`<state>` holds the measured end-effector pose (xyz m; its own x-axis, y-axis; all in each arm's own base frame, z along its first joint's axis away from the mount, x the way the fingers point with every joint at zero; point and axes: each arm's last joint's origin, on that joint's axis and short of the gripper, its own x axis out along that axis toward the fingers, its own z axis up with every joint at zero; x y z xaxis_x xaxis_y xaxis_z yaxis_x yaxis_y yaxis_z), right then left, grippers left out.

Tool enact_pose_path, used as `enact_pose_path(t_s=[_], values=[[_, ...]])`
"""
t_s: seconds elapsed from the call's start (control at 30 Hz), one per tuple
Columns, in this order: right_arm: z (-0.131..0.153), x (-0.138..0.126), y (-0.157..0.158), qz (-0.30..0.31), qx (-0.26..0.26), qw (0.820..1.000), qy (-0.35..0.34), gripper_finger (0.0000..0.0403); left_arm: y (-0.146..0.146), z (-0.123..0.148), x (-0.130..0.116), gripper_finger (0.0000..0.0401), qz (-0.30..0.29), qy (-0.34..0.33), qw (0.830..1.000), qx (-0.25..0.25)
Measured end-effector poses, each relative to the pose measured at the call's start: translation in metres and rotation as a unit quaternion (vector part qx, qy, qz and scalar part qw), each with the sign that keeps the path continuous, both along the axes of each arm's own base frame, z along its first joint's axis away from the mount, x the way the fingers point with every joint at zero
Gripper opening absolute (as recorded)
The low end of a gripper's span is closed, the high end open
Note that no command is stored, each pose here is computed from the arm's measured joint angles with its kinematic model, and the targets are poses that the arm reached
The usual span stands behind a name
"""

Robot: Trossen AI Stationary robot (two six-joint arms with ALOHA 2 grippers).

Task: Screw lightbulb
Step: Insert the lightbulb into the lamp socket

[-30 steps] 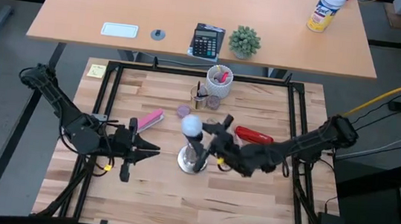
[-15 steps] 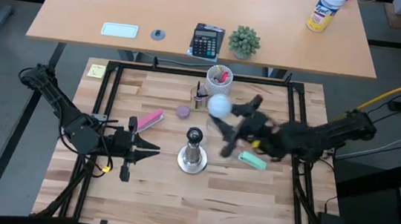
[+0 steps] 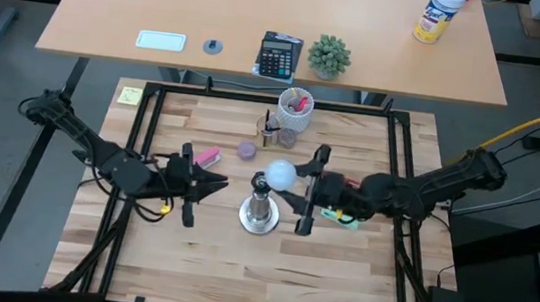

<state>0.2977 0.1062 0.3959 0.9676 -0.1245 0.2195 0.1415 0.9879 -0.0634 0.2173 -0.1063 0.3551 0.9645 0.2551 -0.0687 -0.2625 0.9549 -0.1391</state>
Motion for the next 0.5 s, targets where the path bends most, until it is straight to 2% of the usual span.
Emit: enact_pose_path(t_s=[0.13,0.23,0.5], values=[[-0.019,0.002,-0.011,-0.01,0.014,0.999,-0.035,0.0192,0.0,-0.003,0.004,0.0045,0.003,0.005,1.0,0.002],[-0.028,0.004,-0.022,0.008,0.038,0.998,-0.05,0.0192,-0.002,-0.004,0.007,0.0045,0.004,0.002,1.0,0.001],[-0.041,0.008,-0.035,0.036,0.064,0.997,-0.037,0.0192,0.004,-0.005,0.011,0.0045,0.018,0.002,1.0,0.002]])
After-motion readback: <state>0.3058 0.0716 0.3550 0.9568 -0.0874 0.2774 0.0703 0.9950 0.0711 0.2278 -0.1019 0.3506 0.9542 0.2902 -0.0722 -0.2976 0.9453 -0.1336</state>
